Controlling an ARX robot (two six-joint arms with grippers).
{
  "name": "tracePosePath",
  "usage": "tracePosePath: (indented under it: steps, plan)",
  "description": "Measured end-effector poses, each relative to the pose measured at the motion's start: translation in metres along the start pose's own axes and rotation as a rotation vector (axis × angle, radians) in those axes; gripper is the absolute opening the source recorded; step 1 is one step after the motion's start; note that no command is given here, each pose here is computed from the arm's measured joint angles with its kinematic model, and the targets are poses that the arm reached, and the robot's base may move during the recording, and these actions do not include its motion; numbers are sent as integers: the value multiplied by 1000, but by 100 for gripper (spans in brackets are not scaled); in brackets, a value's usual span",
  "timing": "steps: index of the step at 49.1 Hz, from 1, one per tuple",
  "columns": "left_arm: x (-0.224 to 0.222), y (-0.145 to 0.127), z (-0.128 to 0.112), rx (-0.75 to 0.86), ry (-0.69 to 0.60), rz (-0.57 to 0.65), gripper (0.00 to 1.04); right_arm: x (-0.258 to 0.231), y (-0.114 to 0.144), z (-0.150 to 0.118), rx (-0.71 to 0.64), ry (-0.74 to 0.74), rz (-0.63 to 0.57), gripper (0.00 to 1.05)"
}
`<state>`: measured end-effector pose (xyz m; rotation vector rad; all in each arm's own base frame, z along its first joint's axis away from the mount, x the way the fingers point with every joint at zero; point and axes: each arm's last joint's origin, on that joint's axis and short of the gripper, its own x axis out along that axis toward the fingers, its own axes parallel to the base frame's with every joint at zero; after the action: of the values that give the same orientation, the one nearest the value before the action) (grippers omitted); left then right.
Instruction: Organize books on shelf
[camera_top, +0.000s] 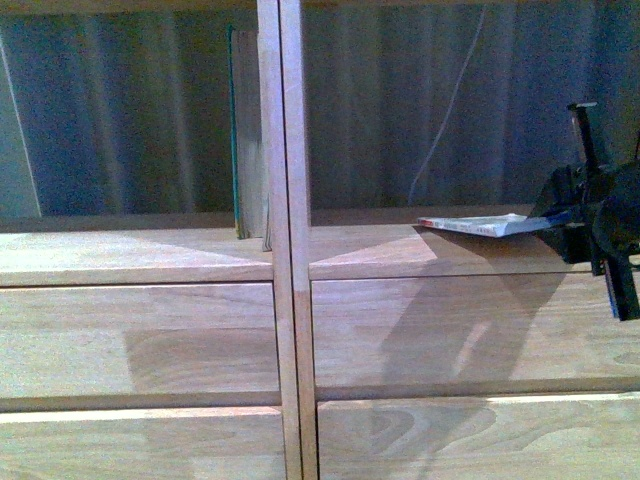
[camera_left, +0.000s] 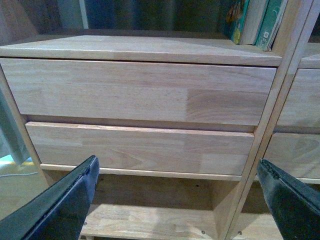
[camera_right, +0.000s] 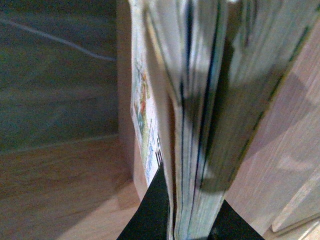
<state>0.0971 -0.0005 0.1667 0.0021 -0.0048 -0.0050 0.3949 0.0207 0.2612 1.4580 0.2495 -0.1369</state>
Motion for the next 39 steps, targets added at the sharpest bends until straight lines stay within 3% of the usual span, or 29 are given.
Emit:
tracePosePath:
  steps: [7, 21, 39]
  plan:
    - [0, 0, 0, 0, 0, 0, 97, -18, 9, 9, -60, 63, 44, 7]
    - [0, 0, 0, 0, 0, 0, 97, -80, 45, 38, -242, 174, 251, 7]
    - [0, 0, 0, 0, 0, 0, 97, -157, 74, 12, -467, 353, 505, 7]
